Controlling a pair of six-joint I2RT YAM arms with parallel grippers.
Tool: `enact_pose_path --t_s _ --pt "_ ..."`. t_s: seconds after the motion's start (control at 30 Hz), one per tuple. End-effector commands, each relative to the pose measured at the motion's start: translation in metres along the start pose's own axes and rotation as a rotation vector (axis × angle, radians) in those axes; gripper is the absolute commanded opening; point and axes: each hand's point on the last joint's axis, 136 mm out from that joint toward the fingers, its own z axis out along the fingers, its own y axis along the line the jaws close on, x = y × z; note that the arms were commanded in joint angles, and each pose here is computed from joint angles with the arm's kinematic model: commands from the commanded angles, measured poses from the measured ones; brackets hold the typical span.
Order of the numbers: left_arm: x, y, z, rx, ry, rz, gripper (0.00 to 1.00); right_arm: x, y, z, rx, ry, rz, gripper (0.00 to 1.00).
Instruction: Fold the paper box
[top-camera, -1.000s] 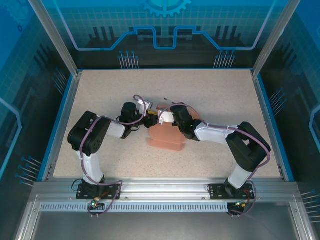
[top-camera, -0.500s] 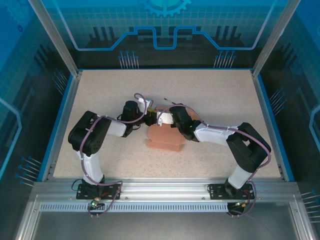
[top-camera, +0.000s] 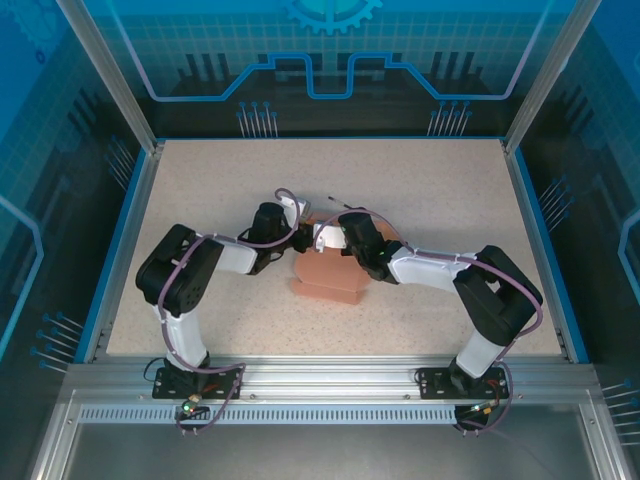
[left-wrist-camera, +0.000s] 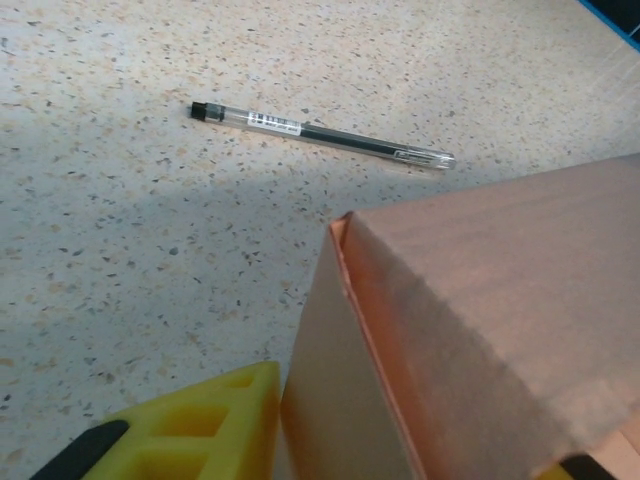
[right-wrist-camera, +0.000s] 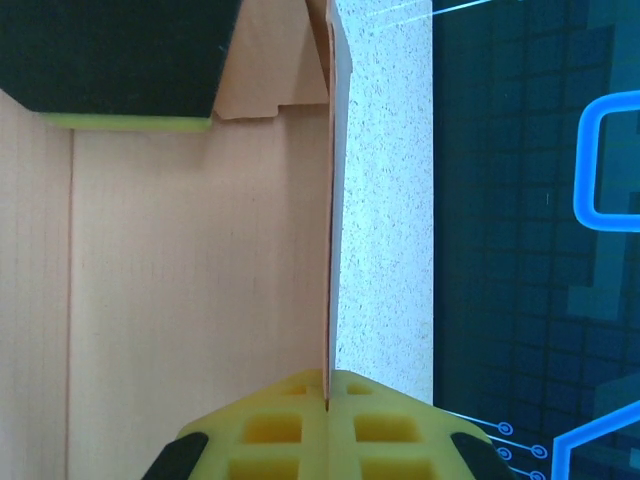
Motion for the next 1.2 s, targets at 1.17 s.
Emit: enact_pose_path --t_s 1.17 --pt "-0.027 0.019 -0.018 -0.209 -0.09 -0.057 0.26 0.004 0.015 -0.016 -0.028 0.035 0.134 0.0"
